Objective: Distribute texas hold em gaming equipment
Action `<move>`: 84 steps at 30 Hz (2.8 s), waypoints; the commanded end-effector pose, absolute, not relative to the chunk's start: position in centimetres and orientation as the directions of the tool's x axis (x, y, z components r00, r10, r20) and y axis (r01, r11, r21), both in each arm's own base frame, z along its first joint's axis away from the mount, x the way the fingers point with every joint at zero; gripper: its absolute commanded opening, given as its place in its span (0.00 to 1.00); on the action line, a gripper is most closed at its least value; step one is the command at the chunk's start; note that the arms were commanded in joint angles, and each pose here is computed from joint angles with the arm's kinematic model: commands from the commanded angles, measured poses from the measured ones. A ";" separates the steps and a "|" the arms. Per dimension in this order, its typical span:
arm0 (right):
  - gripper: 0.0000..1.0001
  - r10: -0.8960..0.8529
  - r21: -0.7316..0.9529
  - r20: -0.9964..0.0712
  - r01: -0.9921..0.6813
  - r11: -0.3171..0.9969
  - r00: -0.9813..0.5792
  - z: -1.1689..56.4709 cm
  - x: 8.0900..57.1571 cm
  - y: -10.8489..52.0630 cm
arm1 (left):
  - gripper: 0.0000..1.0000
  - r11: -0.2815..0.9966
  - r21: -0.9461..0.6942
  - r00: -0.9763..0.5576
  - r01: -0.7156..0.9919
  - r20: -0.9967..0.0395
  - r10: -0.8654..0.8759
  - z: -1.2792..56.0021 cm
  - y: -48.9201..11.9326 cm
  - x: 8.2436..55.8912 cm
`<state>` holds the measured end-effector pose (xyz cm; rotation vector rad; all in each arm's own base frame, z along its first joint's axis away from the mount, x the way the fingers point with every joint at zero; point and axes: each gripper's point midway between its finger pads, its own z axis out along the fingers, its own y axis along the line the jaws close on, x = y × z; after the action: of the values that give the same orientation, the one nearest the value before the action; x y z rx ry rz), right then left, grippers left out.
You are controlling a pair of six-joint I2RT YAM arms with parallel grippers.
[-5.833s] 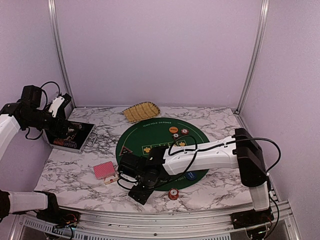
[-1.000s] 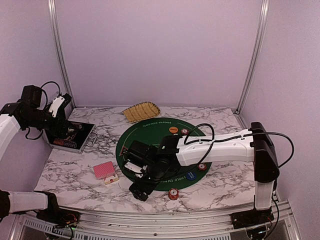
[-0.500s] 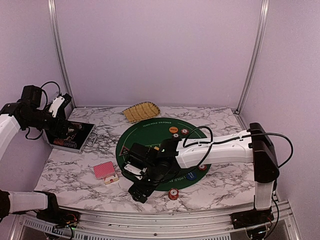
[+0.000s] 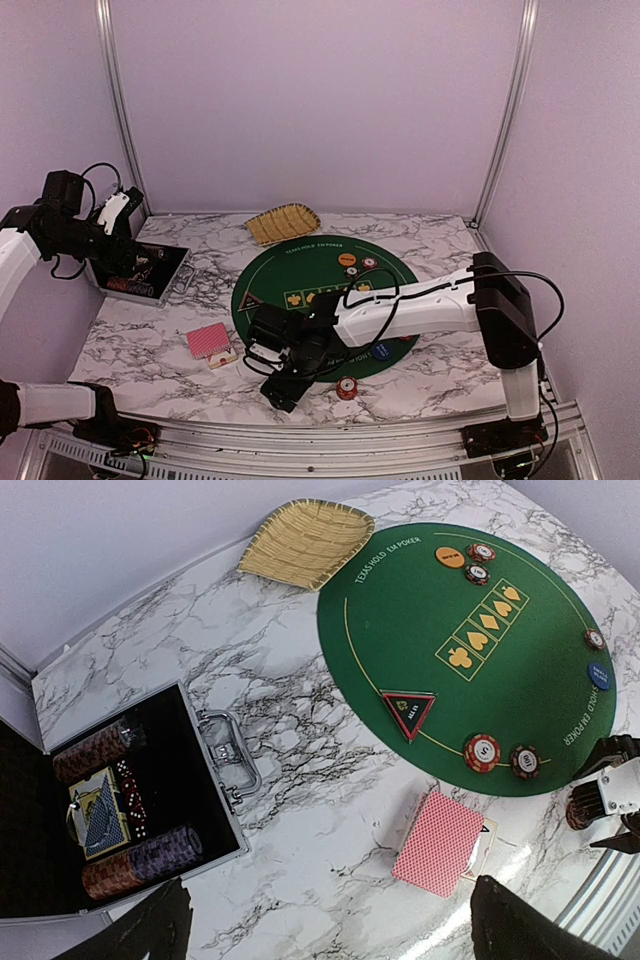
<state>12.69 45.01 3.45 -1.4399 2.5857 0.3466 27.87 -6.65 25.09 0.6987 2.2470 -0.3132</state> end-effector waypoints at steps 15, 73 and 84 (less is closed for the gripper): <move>0.65 -0.804 0.122 -0.308 -0.859 0.497 -0.509 4.1 13.3 47.1 | 0.99 0.816 -0.016 -0.577 0.578 -0.715 0.395 25.1 -6.7 27.1; 0.17 -0.617 0.045 -0.274 -0.650 0.758 -0.738 5.0 22.0 33.8 | 0.99 0.801 -0.018 -0.601 0.599 -0.671 0.434 23.2 -6.5 26.6; 0.17 -0.593 0.030 -0.254 -0.619 0.785 -0.764 3.7 22.6 31.5 | 0.99 0.790 -0.034 -0.604 0.612 -0.665 0.439 23.0 -6.8 26.5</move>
<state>21.47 31.38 2.62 -0.9965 2.7855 0.1370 27.07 -6.55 23.76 0.7541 2.2830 -0.3061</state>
